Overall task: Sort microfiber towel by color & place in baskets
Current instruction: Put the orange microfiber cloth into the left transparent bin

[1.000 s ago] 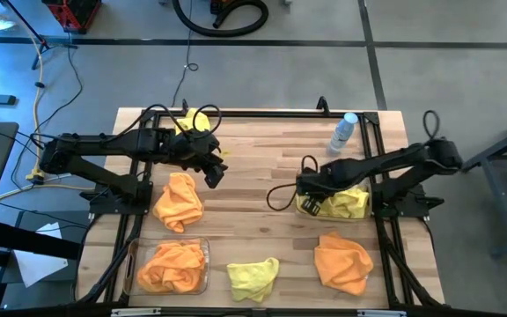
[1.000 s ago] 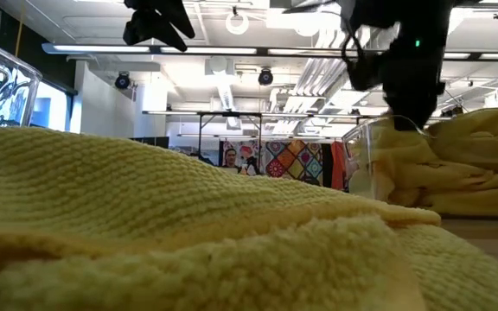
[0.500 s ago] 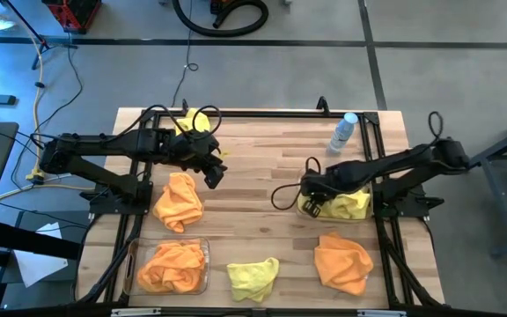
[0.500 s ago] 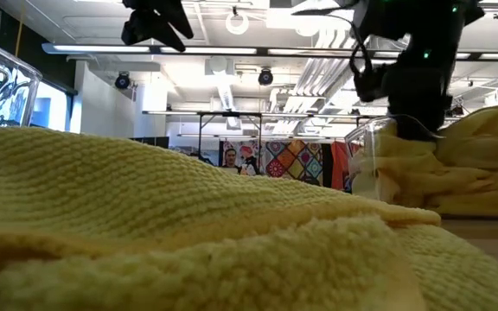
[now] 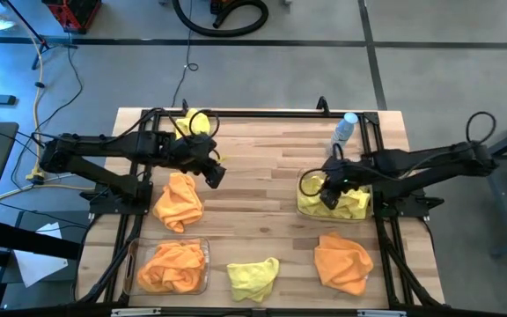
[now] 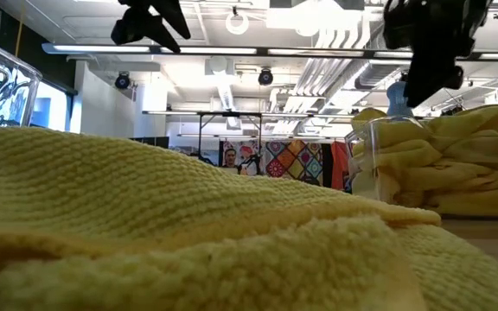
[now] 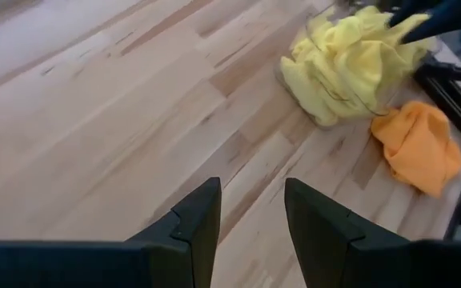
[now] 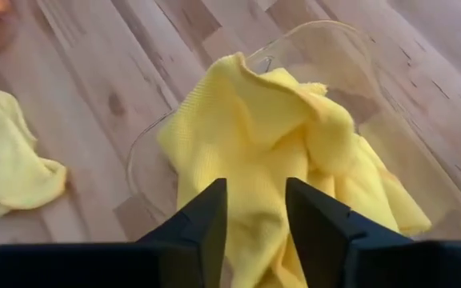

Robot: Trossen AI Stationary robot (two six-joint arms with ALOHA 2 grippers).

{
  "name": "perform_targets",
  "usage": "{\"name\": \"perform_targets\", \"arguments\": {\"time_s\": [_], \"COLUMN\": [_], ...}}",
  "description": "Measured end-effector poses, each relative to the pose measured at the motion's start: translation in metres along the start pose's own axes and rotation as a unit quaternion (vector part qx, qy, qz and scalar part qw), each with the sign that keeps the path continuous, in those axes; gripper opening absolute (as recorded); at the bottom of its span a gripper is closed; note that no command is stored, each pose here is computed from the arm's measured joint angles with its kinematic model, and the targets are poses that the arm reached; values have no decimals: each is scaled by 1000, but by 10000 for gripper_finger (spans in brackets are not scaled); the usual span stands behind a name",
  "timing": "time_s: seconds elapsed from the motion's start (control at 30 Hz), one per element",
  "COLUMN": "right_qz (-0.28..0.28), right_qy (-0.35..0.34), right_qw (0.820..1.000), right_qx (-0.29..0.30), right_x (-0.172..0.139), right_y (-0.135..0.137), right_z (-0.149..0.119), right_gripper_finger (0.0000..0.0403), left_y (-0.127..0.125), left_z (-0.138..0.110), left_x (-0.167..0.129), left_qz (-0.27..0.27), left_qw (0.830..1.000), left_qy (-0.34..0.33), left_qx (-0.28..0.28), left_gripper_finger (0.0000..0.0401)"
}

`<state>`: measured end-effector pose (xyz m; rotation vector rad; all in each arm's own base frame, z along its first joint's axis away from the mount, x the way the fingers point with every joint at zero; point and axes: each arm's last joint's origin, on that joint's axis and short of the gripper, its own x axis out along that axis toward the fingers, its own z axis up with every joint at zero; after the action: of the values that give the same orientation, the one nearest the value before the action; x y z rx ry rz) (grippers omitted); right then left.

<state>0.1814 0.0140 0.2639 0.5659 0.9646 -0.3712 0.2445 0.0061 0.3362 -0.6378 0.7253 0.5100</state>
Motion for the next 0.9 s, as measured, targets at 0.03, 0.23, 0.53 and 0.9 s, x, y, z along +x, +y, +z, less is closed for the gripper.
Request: {"name": "perform_targets", "arguments": {"time_s": [0.03,0.23,0.53,0.9], "right_qz": [3,26,38,49], "right_qy": [-3,-26,-43,-38], "right_qw": [1000,999,997,998], "right_qx": [7,22,45,31], "right_x": [-5,-25,-31,-31], "right_y": [-2,-9,-10,-6], "right_z": [-2,-7,-7,-10], "right_gripper_finger": [133,142,142,142], "left_y": [-1,7,15,59], "left_z": [-3,-29,-67,-135], "left_x": [-1,-3,20,84], "left_qz": [9,144,297,252], "left_qw": [1000,987,936,920], "left_qy": [1,31,142,191], "left_qx": [-7,-68,-123,-229], "left_gripper_finger": [126,126,126,126]}}
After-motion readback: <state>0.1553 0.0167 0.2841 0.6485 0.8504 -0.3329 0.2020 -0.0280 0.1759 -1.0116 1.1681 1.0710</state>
